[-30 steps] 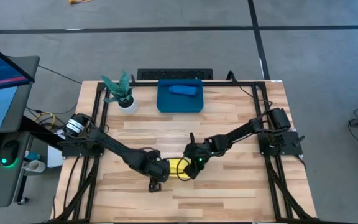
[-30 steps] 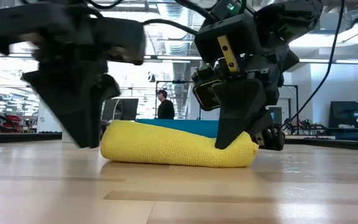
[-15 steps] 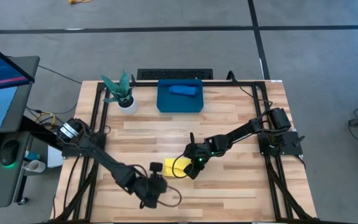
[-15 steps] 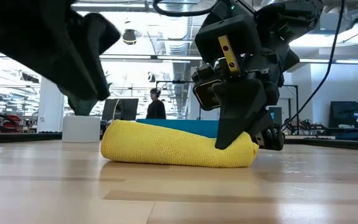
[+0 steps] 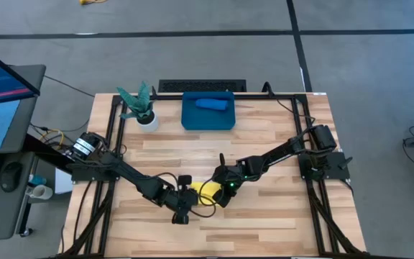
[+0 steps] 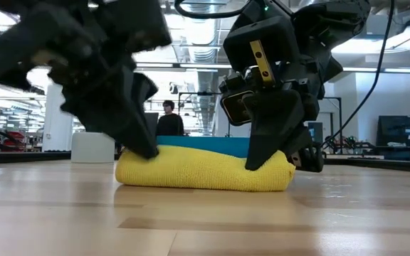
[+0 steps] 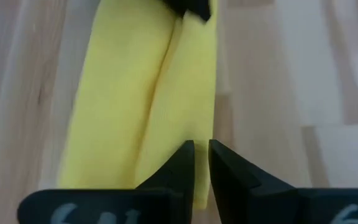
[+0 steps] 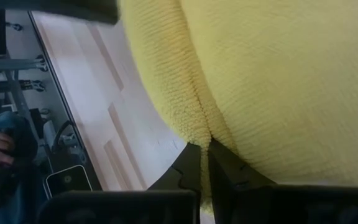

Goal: Roll microfiber towels into tight, uniform cylinder then place into a basket
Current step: Roll the yellow microfiber towel

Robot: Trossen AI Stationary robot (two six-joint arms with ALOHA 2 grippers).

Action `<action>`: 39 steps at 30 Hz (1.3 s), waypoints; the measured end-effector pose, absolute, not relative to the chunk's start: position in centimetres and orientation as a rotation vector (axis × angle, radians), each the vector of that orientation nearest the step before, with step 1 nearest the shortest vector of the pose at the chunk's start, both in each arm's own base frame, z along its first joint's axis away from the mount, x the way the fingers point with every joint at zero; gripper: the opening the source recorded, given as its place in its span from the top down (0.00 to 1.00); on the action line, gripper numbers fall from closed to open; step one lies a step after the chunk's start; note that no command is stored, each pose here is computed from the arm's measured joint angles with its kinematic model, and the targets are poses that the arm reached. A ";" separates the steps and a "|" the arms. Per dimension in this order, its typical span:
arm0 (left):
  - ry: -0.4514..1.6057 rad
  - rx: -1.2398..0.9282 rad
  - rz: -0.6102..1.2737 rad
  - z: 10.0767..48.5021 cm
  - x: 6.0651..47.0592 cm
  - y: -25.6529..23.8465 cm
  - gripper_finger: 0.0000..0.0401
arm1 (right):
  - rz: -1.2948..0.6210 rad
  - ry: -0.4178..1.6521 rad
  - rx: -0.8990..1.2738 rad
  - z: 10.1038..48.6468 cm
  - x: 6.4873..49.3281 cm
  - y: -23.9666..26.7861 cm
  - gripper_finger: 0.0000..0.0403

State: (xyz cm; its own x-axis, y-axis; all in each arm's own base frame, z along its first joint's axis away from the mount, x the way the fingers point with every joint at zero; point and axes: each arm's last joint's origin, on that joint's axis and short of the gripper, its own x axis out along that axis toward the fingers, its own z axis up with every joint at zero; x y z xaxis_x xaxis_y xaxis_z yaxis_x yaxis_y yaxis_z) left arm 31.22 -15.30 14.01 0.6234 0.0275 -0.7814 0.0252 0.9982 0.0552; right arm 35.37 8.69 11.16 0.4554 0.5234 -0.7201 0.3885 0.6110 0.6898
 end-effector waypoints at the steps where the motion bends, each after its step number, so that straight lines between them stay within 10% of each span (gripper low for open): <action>1: 0.906 0.050 0.014 13.8 31.1 -15.1 0.90 | 0.103 1.143 0.965 11.2 35.4 8.7 0.93; 18: 0.933 -0.163 0.202 11.8 32.0 -13.0 0.97 | 0.143 1.144 0.939 11.2 35.4 8.7 0.93; 39: 0.950 -0.388 0.314 10.9 32.1 -12.7 0.99 | 0.345 1.195 0.765 13.1 34.1 8.0 0.52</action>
State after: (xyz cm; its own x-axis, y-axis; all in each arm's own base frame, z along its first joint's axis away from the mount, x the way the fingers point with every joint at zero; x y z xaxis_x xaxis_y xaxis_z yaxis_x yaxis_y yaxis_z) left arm 32.09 -12.69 10.94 0.5459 0.0902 -0.8330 -0.4246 0.8868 -0.1822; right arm 34.11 8.00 13.13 0.3548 0.6163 -0.7031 0.1462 0.7061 0.6928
